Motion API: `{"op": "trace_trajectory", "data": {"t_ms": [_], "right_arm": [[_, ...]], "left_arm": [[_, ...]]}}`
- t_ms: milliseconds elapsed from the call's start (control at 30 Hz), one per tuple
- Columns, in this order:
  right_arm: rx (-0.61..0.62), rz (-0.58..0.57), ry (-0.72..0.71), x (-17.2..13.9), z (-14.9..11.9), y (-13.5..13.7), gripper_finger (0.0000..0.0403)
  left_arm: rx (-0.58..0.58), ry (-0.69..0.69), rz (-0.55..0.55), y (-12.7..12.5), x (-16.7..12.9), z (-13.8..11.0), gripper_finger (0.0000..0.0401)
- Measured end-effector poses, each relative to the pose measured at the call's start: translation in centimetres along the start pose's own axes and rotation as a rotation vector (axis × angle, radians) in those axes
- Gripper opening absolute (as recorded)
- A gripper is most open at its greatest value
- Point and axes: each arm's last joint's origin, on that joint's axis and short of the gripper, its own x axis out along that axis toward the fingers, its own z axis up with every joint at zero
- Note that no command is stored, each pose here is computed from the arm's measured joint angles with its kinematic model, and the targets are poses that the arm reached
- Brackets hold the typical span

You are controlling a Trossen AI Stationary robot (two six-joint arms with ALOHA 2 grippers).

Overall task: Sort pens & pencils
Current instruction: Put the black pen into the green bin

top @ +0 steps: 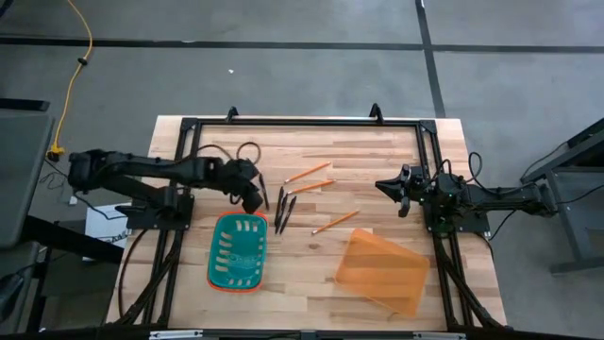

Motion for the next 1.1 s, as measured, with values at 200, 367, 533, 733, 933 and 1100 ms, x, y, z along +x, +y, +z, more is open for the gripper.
{"op": "trace_trajectory", "data": {"t_ms": [200,367,533,733,933,1100], "right_arm": [[0.0,-0.001,0.0,0.0,0.0,0.0,0.0025],[0.0,0.0,0.001,0.0,0.0,0.0,0.0025],[-0.001,-0.001,0.004,0.0,0.0,0.0,0.0025],[-0.002,-0.003,0.008,0.0,-0.1,0.0,0.0025],[-0.003,-0.006,0.014,0.0,-0.1,-0.1,0.0025],[-0.003,-0.006,0.015,0.0,-0.1,-0.1,0.0025]], "left_arm": [[0.085,0.168,0.096,-0.1,1.2,2.8,0.0017],[0.027,0.239,0.079,0.9,2.6,4.9,0.0085],[-0.139,0.356,0.011,2.3,5.0,5.5,0.0136],[-0.201,0.402,0.04,3.5,7.1,5.5,0.0144],[-0.164,0.392,0.029,3.3,7.6,5.5,0.0144],[0.167,0.351,0.078,1.9,7.2,6.0,0.0138]]}}
